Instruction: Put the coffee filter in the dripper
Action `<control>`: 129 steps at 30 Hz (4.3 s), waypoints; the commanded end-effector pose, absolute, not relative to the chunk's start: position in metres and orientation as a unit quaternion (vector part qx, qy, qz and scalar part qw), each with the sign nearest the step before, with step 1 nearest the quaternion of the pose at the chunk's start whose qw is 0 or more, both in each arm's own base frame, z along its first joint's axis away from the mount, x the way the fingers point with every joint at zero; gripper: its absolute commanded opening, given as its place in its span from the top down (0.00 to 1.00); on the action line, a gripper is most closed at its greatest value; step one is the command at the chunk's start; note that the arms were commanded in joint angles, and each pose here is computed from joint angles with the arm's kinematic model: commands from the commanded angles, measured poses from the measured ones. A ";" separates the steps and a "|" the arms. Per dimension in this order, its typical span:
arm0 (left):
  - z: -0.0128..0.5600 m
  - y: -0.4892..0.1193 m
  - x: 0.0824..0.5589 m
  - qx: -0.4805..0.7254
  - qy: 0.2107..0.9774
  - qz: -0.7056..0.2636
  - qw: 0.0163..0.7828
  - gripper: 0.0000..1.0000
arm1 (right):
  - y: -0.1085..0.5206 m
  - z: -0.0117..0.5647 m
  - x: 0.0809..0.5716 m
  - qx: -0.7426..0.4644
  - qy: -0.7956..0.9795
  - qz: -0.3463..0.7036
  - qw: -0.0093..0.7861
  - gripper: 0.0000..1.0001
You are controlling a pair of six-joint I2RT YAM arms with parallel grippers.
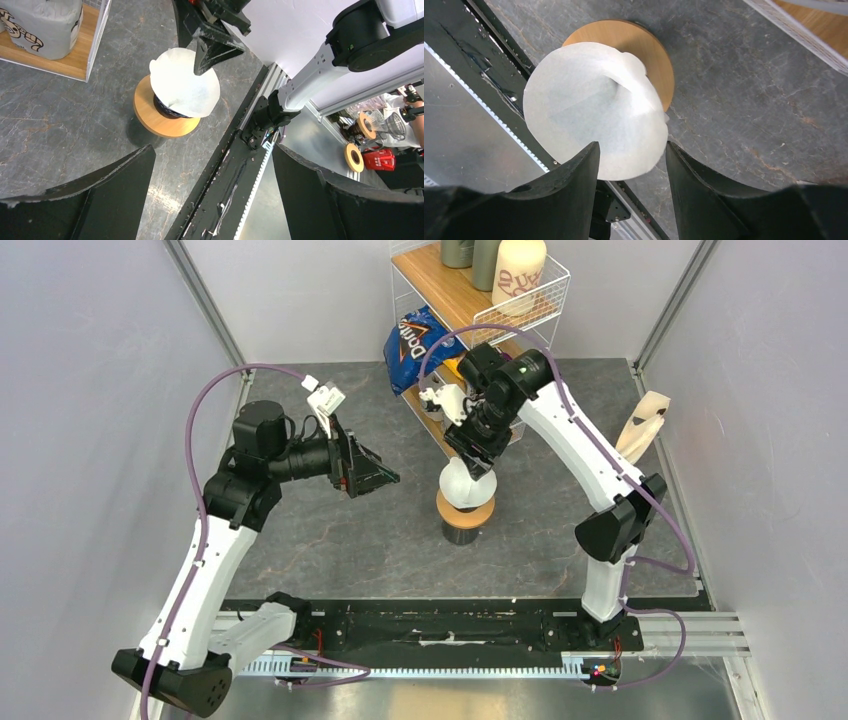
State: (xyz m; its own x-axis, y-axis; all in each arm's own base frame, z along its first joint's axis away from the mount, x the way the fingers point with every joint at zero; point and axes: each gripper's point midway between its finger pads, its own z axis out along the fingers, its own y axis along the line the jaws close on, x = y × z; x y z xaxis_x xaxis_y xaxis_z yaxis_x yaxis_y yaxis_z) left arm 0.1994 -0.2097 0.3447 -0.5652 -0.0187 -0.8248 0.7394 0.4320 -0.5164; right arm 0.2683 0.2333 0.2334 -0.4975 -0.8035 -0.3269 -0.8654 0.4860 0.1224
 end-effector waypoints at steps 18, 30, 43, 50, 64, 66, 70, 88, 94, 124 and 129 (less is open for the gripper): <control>0.322 -0.236 0.210 0.244 0.749 -0.491 0.371 0.36 | 0.206 0.285 0.223 -0.440 0.839 0.231 0.222 0.59; 0.290 -0.285 0.228 0.232 0.765 -0.522 0.298 0.62 | 0.195 0.303 0.250 -0.192 0.863 0.402 0.239 0.68; 0.272 -0.300 0.246 0.208 0.779 -0.532 0.258 0.74 | 0.204 0.263 0.253 -0.175 0.866 0.428 0.192 0.71; 0.279 -0.309 0.246 0.190 0.765 -0.565 0.244 0.74 | 0.208 0.259 0.254 -0.173 0.864 0.440 0.176 0.71; 0.253 -0.314 0.249 0.180 0.779 -0.564 0.208 0.76 | 0.207 0.239 0.254 -0.177 0.869 0.436 0.149 0.71; 0.250 -0.315 0.248 0.182 0.781 -0.562 0.203 0.76 | 0.206 0.236 0.254 -0.179 0.871 0.433 0.147 0.71; 0.242 -0.316 0.247 0.179 0.786 -0.559 0.193 0.76 | 0.206 0.232 0.253 -0.180 0.872 0.433 0.140 0.71; 0.234 -0.318 0.238 0.191 0.790 -0.552 0.187 0.76 | 0.207 0.232 0.249 -0.192 0.871 0.432 0.135 0.71; 0.258 -0.320 0.236 0.224 0.773 -0.553 0.215 0.73 | 0.212 0.266 0.245 -0.221 0.847 0.451 0.173 0.69; 0.331 -0.128 0.284 0.063 0.843 -0.400 0.355 0.08 | 0.125 0.334 0.254 -0.142 0.845 0.272 0.439 0.03; 0.274 -0.071 0.295 0.035 0.905 -0.251 0.341 0.07 | 0.090 0.285 0.260 -0.094 0.882 0.216 0.407 0.03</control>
